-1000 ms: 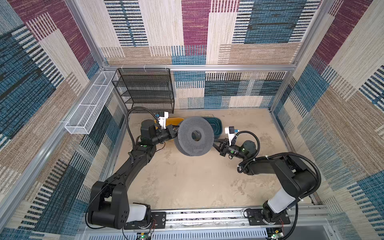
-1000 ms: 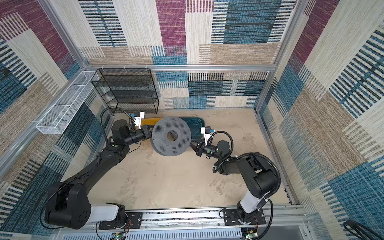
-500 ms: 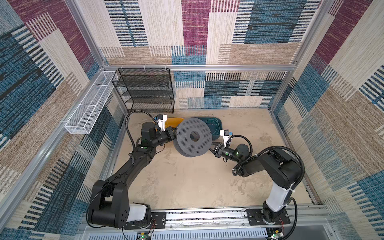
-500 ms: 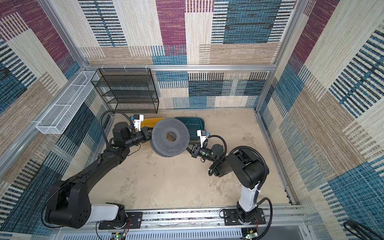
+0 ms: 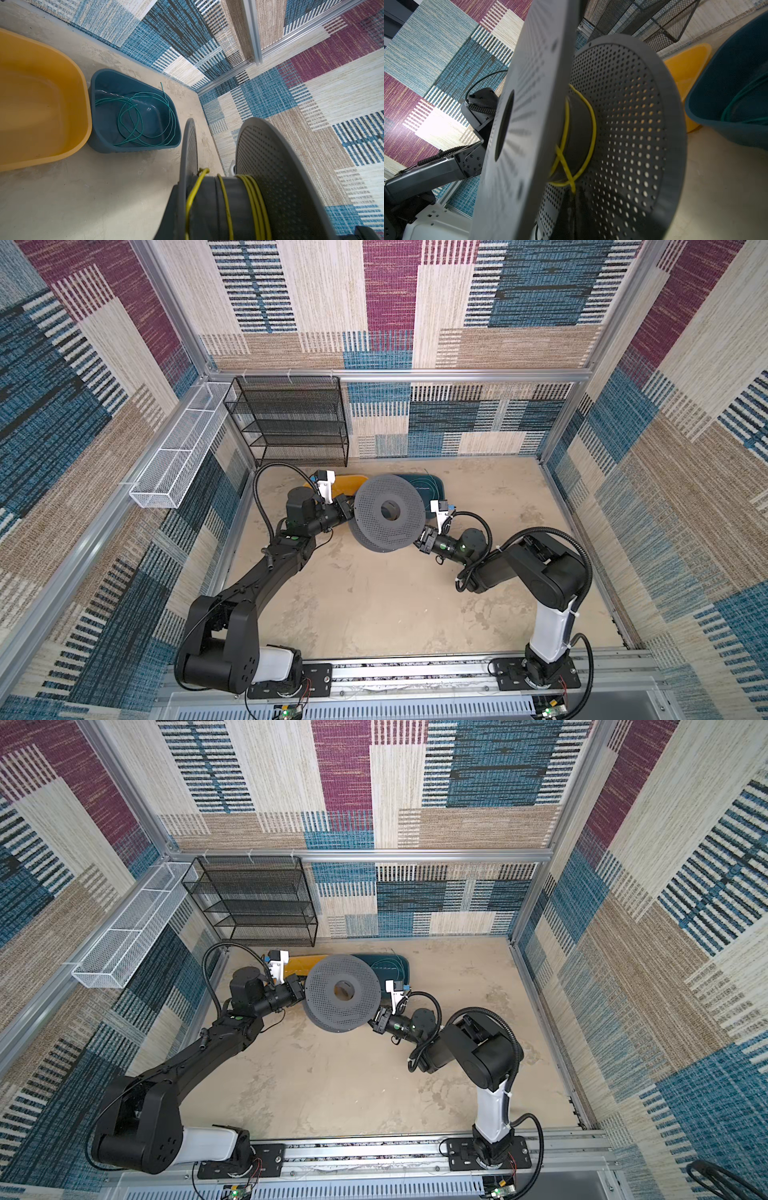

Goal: Wrap the cables

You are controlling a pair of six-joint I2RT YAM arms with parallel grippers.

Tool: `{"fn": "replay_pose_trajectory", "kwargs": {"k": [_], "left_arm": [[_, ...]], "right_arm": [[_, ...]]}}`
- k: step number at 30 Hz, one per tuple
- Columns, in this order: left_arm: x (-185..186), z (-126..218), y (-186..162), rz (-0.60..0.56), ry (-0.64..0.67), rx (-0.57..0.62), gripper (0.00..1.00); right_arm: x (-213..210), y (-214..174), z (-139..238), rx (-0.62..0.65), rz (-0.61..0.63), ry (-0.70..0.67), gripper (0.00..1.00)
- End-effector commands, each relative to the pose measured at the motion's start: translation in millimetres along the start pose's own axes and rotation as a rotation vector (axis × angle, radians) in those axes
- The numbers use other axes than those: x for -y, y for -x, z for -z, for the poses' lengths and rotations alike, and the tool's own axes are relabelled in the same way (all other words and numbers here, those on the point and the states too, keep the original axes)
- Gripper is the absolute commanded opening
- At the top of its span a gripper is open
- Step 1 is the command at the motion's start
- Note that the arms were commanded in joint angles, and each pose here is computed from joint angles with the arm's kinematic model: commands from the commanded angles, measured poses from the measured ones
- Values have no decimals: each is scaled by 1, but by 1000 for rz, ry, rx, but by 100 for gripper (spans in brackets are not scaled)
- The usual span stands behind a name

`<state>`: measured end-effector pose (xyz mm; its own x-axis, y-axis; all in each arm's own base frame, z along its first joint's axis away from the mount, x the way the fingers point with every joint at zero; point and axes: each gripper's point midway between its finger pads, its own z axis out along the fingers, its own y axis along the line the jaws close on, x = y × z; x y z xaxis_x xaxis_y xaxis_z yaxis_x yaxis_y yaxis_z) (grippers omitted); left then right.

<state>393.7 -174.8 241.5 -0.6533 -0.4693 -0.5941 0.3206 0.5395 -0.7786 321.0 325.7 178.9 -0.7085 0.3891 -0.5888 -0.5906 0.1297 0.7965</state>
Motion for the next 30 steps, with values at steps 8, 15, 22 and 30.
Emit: {"fn": "replay_pose_trajectory", "kwargs": {"k": [8, 15, 22, 30], "left_arm": [[98, 46, 110, -298, -264, 615, 0], [98, 38, 98, -290, -280, 602, 0], [96, 34, 89, -290, -279, 590, 0], [97, 36, 90, -287, -281, 600, 0]], "right_arm": [[-71, -34, 4, -167, 129, 326, 0], [-73, -29, 2, -132, 98, 337, 0], [-76, -29, 1, -132, 94, 351, 0], [-73, -30, 2, -128, 86, 334, 1]]}}
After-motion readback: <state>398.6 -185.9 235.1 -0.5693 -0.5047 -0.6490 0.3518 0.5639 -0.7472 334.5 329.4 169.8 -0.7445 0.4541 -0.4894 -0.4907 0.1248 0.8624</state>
